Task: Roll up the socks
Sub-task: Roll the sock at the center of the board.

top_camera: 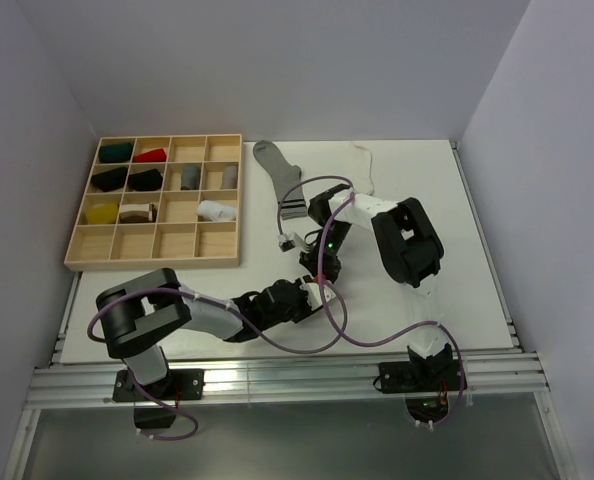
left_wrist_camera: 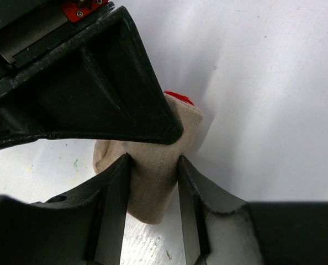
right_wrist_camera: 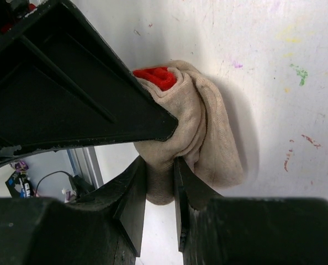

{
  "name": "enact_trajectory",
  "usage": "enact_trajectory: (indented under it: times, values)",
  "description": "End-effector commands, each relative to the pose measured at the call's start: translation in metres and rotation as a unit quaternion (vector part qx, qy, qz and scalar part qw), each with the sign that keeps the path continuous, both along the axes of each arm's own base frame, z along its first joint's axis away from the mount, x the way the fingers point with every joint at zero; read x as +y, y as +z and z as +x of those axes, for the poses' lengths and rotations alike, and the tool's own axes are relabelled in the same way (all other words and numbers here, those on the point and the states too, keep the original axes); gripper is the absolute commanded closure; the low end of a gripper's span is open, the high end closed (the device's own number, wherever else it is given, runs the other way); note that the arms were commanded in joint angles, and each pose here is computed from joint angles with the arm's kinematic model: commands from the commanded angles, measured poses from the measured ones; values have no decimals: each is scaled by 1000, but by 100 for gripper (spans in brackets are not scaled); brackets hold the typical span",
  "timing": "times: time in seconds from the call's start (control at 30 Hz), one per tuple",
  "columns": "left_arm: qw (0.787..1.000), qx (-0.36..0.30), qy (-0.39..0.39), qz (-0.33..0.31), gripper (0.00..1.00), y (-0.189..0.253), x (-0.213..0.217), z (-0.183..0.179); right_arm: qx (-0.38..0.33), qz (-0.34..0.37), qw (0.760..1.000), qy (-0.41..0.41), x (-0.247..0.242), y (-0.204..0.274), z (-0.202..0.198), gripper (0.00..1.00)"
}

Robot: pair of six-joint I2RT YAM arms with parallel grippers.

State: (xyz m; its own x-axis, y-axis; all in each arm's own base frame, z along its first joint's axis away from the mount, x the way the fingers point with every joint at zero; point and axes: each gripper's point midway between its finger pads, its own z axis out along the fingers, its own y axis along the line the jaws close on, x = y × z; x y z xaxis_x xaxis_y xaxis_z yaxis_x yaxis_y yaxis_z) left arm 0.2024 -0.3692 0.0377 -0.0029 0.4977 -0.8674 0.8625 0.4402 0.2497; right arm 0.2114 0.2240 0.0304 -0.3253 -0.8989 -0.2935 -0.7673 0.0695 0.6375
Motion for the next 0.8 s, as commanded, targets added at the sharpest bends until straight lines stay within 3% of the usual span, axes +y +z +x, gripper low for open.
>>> enact_trajectory:
  times: [0.0, 0.23, 0.4, 0.5, 0.63, 0.73, 0.77]
  values:
    - [997, 69, -21, 35, 59, -28, 0, -18, -19, -9, 1000, 10, -1, -14, 10, 90]
    - [996, 69, 6, 51, 47, -34, 3, -10, -21, -11, 1000, 11, -2, -14, 9, 89]
    - [995, 66, 28, 68, 48, -40, 6, -1, -18, -14, 1000, 12, -3, -15, 9, 89]
    - [994, 78, 25, 73, 55, -45, 4, -2, -16, -14, 1000, 13, -4, -15, 8, 89]
    - [990, 106, 17, 91, 87, -55, 4, -8, -25, -13, 1000, 10, -4, -15, 9, 85]
    - [988, 129, 13, 84, 100, -56, 5, -13, -42, -11, 999, 6, -3, -16, 13, 78]
    - [986, 141, 11, 87, 100, -59, 6, -17, -44, -13, 999, 1, -3, -15, 14, 76]
